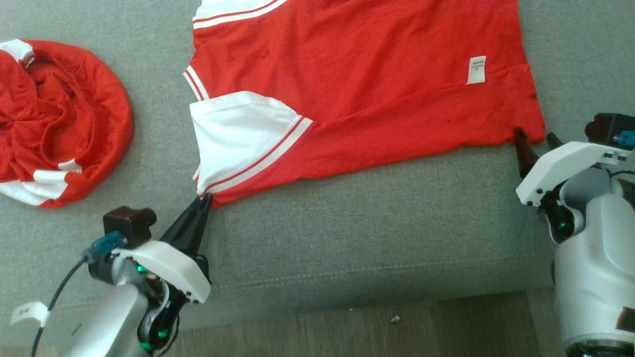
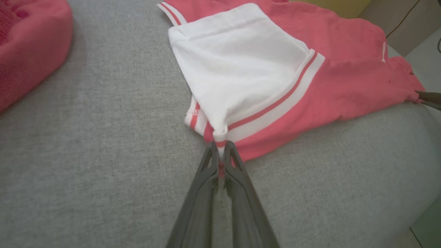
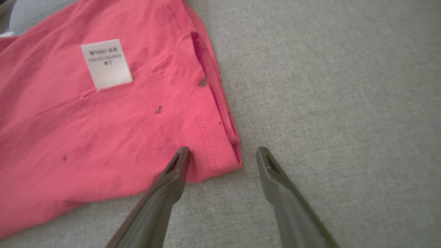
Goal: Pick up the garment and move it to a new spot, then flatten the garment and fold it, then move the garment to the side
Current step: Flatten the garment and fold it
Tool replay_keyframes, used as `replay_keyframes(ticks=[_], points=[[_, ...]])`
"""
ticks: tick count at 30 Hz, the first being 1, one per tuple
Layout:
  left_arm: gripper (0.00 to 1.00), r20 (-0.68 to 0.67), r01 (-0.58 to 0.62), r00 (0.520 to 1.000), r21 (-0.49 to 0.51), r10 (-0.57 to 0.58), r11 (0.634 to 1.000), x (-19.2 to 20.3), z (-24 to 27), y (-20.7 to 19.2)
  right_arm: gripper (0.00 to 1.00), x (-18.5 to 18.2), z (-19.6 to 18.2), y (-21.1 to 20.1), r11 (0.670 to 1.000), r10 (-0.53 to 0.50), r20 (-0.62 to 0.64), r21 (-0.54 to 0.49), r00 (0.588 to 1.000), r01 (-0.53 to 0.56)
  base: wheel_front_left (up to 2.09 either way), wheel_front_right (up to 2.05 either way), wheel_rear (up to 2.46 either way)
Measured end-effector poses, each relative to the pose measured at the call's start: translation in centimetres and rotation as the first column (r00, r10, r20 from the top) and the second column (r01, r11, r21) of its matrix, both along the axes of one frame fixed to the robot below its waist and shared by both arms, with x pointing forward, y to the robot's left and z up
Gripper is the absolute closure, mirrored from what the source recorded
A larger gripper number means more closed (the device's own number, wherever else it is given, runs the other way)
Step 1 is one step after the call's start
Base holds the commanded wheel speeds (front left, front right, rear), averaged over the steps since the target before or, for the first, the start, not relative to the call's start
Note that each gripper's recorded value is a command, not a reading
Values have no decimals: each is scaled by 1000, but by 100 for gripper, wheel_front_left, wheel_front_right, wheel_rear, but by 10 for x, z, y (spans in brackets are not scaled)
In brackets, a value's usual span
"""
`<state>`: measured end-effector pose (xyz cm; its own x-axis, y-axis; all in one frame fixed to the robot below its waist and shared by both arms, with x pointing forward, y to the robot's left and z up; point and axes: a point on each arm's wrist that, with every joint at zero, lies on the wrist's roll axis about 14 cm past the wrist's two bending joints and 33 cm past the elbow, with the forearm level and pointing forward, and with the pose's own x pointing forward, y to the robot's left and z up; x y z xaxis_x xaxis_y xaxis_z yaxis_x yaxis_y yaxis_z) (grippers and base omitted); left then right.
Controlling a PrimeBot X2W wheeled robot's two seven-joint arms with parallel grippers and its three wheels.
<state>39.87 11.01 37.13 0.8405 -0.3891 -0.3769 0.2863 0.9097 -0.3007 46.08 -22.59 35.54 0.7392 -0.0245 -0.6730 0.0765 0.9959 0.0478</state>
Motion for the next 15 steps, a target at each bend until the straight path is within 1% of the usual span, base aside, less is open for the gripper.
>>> replay_keyframes(ticks=[1,2,8,12,15], points=[[100,2,0,1000,1,0,1000,1,0,0,57,0,-3,1,1000,2,-10,-1,1000,-2,0,0,0],[100,5,0,1000,1,0,1000,2,1,0,100,1,-4,1,1000,3,-13,-1,1000,-3,0,0,0],[100,18,2,1000,9,-3,1000,3,5,2,100,3,-1,5,1000,9,-2,16,1000,-9,0,0,0],[100,34,15,999,14,-15,1000,-1,12,3,100,1,6,7,999,5,29,49,1000,-7,0,0,0],[100,23,21,1000,26,-22,999,-16,12,9,100,-16,5,2,998,2,27,67,1000,-4,0,0,0]])
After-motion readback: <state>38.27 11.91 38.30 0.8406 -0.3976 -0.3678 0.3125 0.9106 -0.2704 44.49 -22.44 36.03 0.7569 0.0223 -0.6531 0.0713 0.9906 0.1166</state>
